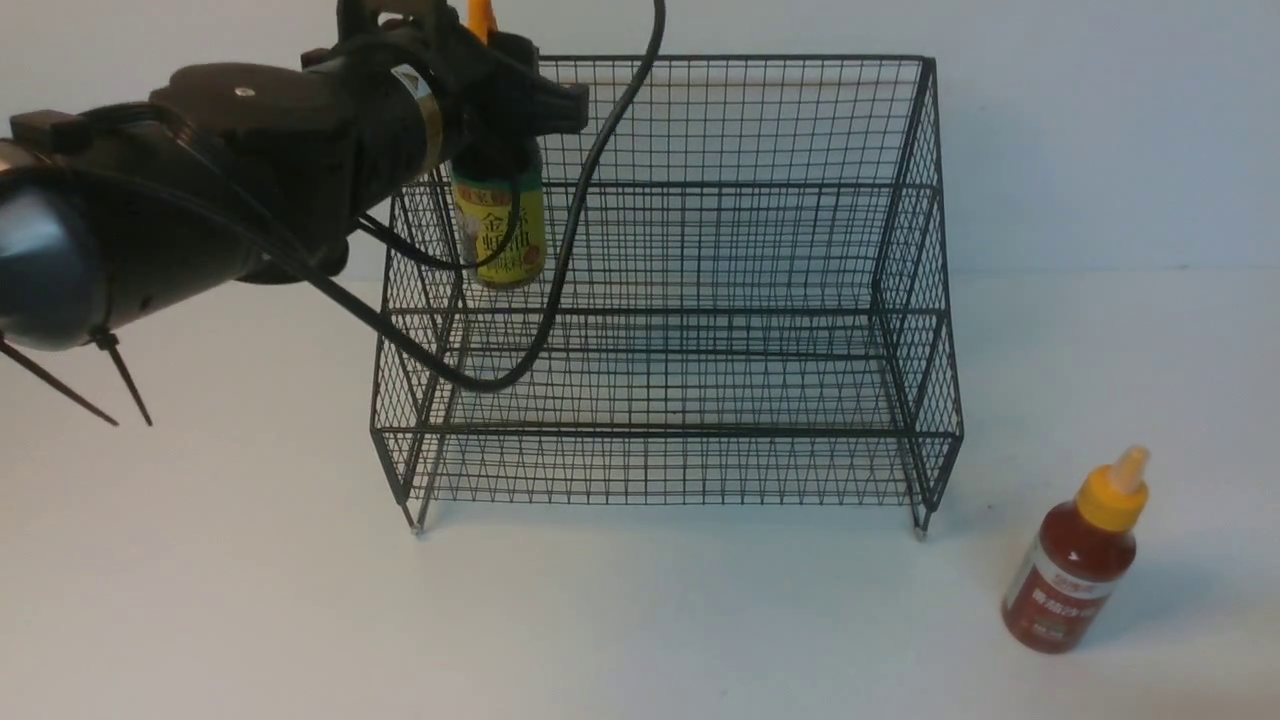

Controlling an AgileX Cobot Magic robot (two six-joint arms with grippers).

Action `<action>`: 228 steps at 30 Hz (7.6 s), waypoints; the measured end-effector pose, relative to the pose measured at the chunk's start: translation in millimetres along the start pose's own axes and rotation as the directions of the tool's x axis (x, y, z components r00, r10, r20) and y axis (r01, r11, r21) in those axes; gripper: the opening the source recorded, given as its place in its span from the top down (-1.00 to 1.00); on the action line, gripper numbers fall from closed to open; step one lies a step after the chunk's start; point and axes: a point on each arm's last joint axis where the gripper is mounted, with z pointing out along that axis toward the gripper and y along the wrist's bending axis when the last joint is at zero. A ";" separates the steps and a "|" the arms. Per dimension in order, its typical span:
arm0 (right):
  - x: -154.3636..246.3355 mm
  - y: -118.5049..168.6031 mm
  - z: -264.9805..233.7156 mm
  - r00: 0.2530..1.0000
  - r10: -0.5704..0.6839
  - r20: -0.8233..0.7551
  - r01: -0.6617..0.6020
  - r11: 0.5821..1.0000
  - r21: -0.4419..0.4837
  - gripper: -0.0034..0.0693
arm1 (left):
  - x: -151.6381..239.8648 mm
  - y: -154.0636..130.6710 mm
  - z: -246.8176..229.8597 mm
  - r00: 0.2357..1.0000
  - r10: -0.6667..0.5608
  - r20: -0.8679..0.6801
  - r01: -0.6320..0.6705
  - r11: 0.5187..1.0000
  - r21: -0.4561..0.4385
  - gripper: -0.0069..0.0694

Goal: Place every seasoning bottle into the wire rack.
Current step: Use the left arm to put the condiment bottle back on the shelf, then use the right arm to grab the condiment bottle closest to it

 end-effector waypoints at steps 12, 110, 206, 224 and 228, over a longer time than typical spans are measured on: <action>0.0 0.0 0.0 1.000 0.000 0.000 0.000 1.000 0.000 0.95 | 10.7 10.7 -81.4 1.000 0.011 0.014 -0.011 1.000 -0.003 0.09; -0.1 0.0 0.0 1.000 0.000 0.001 0.000 1.000 0.000 0.95 | 55.9 -16.5 -89.3 0.985 0.125 0.121 -0.148 0.968 0.201 0.09; -0.1 0.0 0.0 1.000 0.004 0.001 -0.004 1.000 0.000 0.95 | 9.3 21.8 -281.3 0.963 0.048 0.267 -0.092 0.984 0.155 0.83; -0.1 0.0 0.0 1.000 0.005 0.001 -0.005 1.000 0.000 0.95 | 73.0 41.0 -356.4 0.969 0.132 0.209 -0.147 0.988 0.054 0.83; -0.1 0.0 0.0 1.000 0.000 0.001 0.000 1.000 0.000 0.95 | 129.4 47.1 -337.5 0.975 0.126 0.183 -0.115 0.991 -0.067 0.83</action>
